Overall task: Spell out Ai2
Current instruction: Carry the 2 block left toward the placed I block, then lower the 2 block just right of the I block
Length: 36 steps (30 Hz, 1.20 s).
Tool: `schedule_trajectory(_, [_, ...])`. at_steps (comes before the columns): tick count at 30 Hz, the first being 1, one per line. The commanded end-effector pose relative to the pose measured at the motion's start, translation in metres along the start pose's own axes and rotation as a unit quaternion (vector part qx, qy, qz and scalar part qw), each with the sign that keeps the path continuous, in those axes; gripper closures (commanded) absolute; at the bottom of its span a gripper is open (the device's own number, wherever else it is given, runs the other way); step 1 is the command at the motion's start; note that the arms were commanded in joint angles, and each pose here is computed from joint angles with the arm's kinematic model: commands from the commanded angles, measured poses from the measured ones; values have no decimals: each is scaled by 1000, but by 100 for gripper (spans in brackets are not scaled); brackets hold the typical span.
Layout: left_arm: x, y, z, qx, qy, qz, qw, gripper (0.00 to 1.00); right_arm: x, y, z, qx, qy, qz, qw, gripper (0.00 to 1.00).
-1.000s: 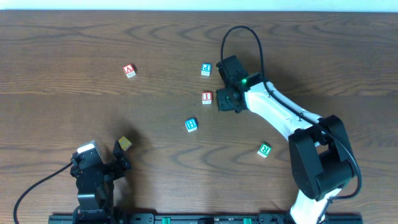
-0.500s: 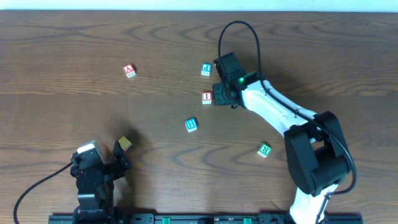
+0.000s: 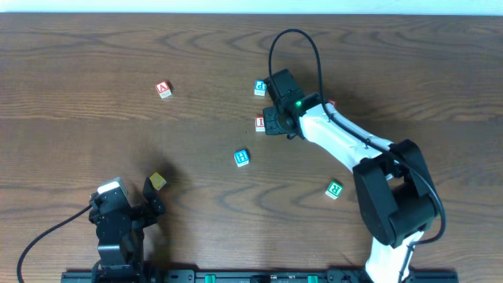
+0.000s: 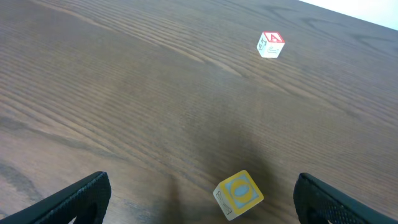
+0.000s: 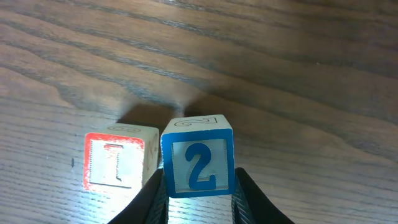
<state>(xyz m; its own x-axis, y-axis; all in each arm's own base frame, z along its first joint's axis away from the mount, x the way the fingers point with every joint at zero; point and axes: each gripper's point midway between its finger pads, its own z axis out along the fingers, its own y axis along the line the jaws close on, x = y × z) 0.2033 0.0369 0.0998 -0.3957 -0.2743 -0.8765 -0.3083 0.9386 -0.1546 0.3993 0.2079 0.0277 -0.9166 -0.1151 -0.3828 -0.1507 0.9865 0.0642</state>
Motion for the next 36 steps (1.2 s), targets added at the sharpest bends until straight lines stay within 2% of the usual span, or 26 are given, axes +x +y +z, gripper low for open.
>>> schedule_trajectory(1, [4, 3, 2, -6, 2, -3, 1000, 5, -10, 4, -5, 15, -21, -1, 1000, 99])
schedule_trajectory(30, [4, 3, 2, -6, 2, -3, 1000, 5, 6, 3, 7, 26, 8, 35, 999, 99])
schedule_trajectory(32, [4, 3, 2, -6, 2, -3, 1000, 5, 6, 3, 7, 26, 8, 35, 999, 95])
schedule_trajectory(36, [4, 3, 2, -6, 2, -3, 1000, 5, 6, 2, 7, 26, 9, 35, 999, 78])
